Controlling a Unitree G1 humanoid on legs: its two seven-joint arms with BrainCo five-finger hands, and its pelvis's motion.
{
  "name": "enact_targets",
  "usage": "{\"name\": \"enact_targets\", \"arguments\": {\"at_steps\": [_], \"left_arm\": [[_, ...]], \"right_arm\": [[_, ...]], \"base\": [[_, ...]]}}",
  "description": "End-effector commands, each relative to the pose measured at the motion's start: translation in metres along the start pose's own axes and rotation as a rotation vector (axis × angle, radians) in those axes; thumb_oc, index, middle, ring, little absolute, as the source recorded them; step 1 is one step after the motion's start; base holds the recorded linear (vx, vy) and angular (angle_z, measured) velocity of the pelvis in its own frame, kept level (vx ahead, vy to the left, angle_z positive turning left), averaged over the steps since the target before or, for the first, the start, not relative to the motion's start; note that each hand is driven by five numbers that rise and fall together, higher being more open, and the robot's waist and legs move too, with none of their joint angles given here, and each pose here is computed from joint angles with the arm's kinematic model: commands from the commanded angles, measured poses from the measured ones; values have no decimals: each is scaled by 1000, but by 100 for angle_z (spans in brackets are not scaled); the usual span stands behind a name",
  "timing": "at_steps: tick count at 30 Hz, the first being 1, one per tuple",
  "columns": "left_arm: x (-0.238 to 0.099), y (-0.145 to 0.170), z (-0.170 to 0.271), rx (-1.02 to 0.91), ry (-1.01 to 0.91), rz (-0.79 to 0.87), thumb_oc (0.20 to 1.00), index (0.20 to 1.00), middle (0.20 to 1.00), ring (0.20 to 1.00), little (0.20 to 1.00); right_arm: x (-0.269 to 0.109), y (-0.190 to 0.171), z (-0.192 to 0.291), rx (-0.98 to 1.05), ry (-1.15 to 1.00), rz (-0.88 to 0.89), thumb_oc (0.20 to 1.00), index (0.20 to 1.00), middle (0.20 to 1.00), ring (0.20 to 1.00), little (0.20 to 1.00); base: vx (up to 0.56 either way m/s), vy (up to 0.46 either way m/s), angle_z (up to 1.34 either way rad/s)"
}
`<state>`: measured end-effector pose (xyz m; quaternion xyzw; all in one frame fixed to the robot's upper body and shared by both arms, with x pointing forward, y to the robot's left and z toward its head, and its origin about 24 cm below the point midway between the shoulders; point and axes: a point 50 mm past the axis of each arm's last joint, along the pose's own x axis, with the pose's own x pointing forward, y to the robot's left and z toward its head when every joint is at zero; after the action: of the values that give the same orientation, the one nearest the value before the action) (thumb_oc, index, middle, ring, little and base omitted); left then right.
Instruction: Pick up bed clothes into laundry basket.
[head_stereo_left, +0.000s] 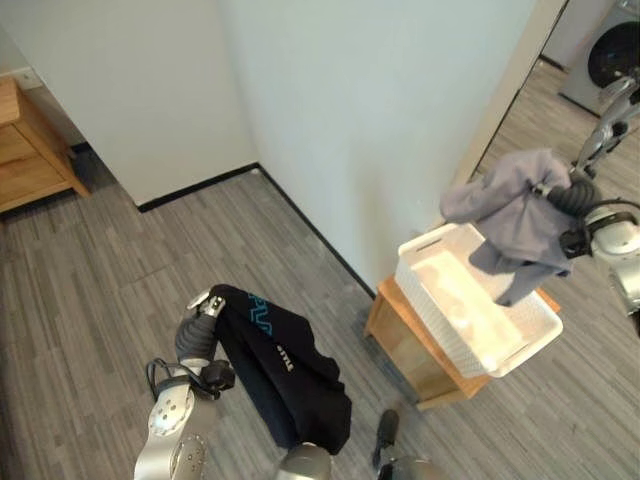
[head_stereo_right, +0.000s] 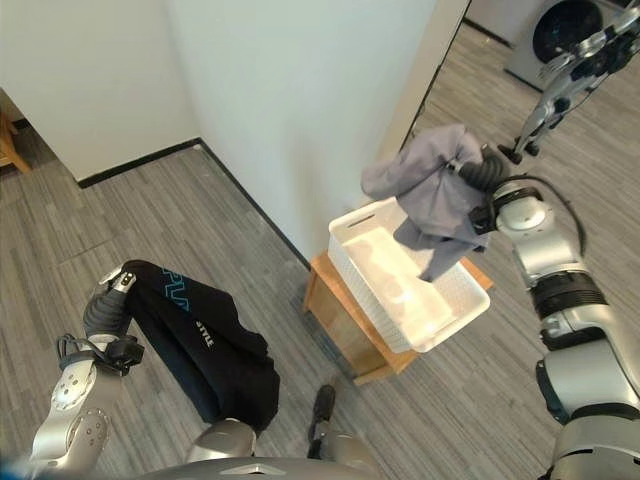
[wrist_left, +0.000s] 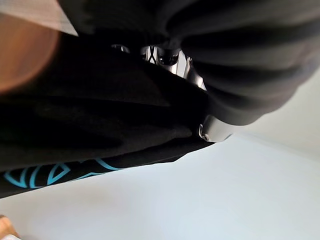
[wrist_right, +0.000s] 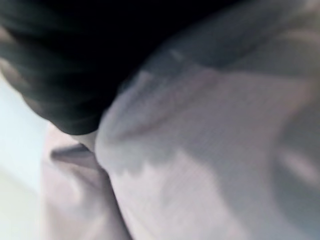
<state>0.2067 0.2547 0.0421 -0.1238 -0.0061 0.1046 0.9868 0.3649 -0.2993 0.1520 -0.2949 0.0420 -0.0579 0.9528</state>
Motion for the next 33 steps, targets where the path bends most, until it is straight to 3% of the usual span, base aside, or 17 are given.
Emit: {"name": "enact_targets", "arguments": {"at_steps": [1, 10, 11, 14, 15, 16, 21, 28, 29, 32, 33], "left_arm": [[12, -25, 44, -40, -211, -116, 200, 200, 200, 200, 200], [13, -27, 43, -45, -212, -117, 200, 200, 200, 200, 200], [14, -28, 43, -30, -208, -119, 200, 200, 200, 200, 200], [14, -30, 42, -38, -212, -123, 200, 200, 200, 200, 200], [15, -30, 42, -36, -210, -121, 200, 200, 200, 200, 200], [15, -30, 42, -36, -210, -121, 200, 200, 200, 200, 200], [18, -29, 42, -32, -214, -110, 200, 200, 200, 200, 200], [17, -13, 48, 9, -237, -44, 200, 200, 200, 200, 200], [18, -7, 54, 48, -258, -26, 200, 200, 200, 200, 200], [22, -7, 62, 97, -280, -44, 200, 200, 200, 200, 200], [29, -1, 80, 152, -339, -28, 200, 200, 200, 200, 200]], "right_arm": [[15, -31, 49, -109, -77, -127, 200, 200, 200, 200, 200], [25, -26, 37, -348, 69, -109, 200, 200, 200, 200, 200], [27, -16, 40, -490, 54, -56, 200, 200, 200, 200, 200], [26, -7, 33, -512, 65, -22, 200, 200, 200, 200, 200], [26, -3, 27, -522, 89, 6, 391, 391, 391, 391, 391], [26, -3, 27, -522, 89, 7, 1000, 1000, 1000, 1000, 1000], [29, 5, 43, -581, 38, 53, 1000, 1000, 1000, 1000, 1000], [8, 12, 94, -654, -259, 136, 1000, 1000, 1000, 1000, 1000], [-9, 0, 109, -563, -379, 91, 1000, 1000, 1000, 1000, 1000], [-21, -8, 103, -471, -411, 72, 1000, 1000, 1000, 1000, 1000], [-40, -13, 113, -427, -512, 57, 1000, 1000, 1000, 1000, 1000]], "base": [[-64, 10, 0], [-40, 13, -4], [0, 0, 0], [0, 0, 0], [0, 0, 0], [0, 0, 0], [3, 7, -1], [21, 37, -21], [37, 39, -9], [27, 37, -20], [9, 52, -28]]}}
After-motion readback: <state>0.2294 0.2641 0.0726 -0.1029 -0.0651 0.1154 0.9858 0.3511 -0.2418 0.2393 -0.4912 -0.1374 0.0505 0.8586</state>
